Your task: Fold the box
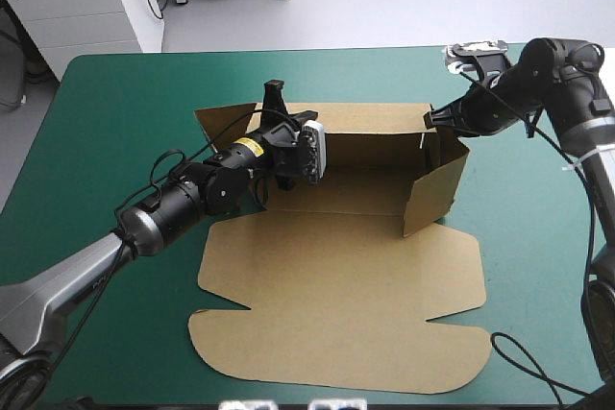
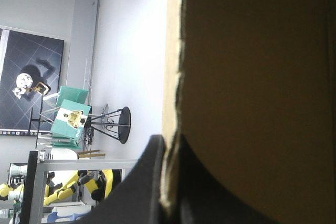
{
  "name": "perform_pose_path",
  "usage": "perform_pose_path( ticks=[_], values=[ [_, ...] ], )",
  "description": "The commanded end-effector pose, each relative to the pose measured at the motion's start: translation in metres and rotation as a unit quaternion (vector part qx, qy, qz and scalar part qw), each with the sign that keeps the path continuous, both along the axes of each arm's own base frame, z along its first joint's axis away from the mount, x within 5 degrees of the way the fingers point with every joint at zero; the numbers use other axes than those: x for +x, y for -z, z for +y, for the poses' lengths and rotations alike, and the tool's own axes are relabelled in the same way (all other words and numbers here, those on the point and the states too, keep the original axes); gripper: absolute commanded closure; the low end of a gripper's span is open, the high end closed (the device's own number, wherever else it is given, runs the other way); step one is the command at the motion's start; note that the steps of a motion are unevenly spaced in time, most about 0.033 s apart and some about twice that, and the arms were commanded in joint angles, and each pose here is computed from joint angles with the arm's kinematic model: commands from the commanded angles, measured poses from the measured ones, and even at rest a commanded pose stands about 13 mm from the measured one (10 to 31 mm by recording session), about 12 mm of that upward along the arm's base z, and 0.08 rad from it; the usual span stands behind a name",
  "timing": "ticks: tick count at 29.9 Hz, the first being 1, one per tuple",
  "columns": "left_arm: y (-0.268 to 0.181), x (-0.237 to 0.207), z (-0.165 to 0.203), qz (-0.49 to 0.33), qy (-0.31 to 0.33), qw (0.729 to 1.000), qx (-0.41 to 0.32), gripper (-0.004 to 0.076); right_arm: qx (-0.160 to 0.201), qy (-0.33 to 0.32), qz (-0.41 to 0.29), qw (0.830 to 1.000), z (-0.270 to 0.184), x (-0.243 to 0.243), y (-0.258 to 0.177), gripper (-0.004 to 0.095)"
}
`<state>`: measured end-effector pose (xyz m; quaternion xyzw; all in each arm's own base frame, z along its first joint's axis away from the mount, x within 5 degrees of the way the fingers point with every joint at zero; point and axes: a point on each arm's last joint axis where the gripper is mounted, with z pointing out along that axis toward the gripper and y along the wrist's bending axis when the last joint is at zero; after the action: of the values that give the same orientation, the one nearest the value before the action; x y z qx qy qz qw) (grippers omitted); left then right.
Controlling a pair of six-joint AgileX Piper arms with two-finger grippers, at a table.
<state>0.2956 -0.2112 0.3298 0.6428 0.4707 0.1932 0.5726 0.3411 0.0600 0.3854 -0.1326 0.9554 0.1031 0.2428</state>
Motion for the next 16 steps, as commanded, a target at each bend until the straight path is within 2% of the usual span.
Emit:
perform_pose_path(
  ticks=[1, 7, 10, 12, 16],
  values=[
    [-0.0298, -0.0025, 0.0057, -0.050, -0.018, 0.997, -0.049, 0.0731, 0.012, -0.002, -0.044, 0.999, -0.0034, -0.0172, -0.0292, 0.0927],
    [-0.0298, -0.0025, 0.0057, -0.050, -0.018, 0.997, -0.049, 0.0731, 0.025, -0.013, -0.045, 0.999, -0.0007, -0.0186, -0.0306, 0.0925],
    [-0.0296, -0.0024, 0.0056, -0.049, -0.018, 0.997, -0.049, 0.0731, 0.027, -0.013, -0.045, 0.999, -0.0004, -0.0186, -0.0307, 0.0891],
    [-0.0296, -0.0024, 0.0056, -0.049, -0.018, 0.997, -0.049, 0.0731, 0.025, -0.013, -0.046, 0.999, -0.0008, -0.0191, -0.0313, 0.0804],
    [-0.0296, -0.0024, 0.0056, -0.049, -0.018, 0.997, -0.049, 0.0731, 0.021, -0.011, -0.040, 0.999, -0.0019, -0.0239, -0.0284, 0.0530]
  ],
)
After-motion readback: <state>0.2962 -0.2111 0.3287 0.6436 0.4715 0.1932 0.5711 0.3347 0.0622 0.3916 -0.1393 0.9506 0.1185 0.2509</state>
